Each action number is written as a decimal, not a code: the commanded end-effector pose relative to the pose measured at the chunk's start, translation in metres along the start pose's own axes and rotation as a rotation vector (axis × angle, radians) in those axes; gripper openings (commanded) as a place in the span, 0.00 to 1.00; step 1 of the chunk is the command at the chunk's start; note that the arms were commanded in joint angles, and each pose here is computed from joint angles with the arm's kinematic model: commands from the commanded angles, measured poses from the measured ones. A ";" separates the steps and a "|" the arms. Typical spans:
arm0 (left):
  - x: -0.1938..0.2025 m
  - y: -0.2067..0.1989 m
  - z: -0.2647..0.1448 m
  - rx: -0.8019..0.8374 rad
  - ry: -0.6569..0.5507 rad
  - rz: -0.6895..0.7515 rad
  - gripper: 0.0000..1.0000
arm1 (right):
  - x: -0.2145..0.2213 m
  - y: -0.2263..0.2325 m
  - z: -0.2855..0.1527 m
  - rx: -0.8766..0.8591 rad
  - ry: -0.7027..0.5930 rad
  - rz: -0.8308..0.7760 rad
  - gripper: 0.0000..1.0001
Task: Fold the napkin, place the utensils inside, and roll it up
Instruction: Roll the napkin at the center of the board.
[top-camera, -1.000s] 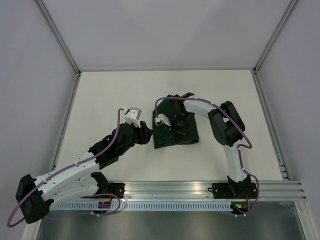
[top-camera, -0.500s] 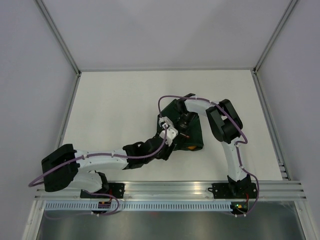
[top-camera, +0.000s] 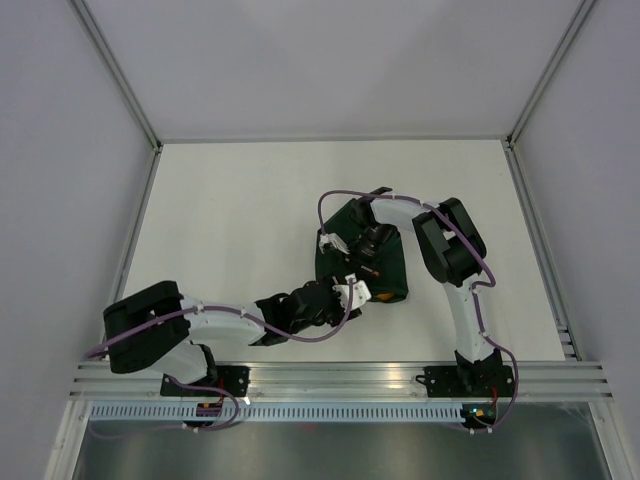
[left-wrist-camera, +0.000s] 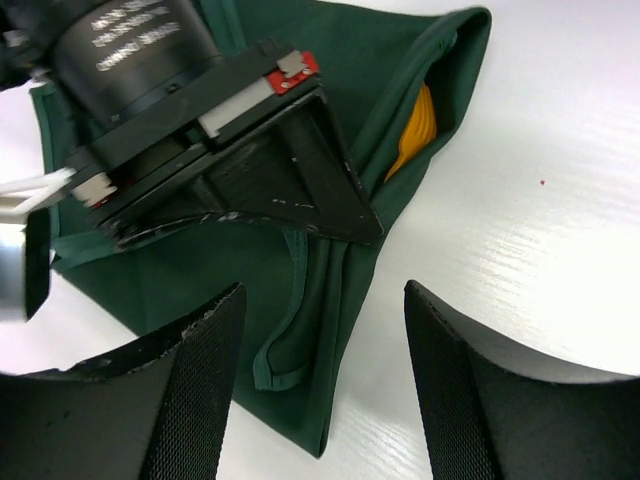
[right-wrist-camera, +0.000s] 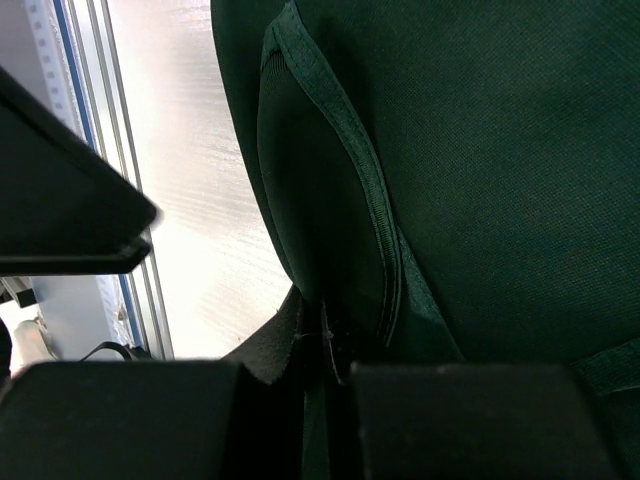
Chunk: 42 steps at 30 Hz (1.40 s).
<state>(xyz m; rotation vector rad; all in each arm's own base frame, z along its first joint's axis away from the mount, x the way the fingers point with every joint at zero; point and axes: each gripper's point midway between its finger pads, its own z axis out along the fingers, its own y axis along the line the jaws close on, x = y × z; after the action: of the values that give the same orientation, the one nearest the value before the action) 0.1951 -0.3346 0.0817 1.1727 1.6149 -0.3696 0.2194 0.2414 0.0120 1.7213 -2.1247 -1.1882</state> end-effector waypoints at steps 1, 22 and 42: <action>-0.023 -0.006 0.015 0.052 -0.066 0.138 0.70 | 0.010 -0.022 0.009 0.032 0.024 -0.045 0.00; 0.025 -0.003 0.048 0.134 0.099 0.252 0.72 | 0.016 -0.022 0.005 0.013 0.034 -0.032 0.00; 0.061 -0.039 0.057 0.347 0.274 0.187 0.16 | 0.013 -0.024 0.002 0.007 0.024 -0.027 0.00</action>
<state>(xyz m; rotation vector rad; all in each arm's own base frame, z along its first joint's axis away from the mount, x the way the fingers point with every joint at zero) 0.2082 -0.3716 0.0202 1.5908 1.5896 -0.3551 0.2143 0.2286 0.0116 1.6146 -2.1133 -1.1945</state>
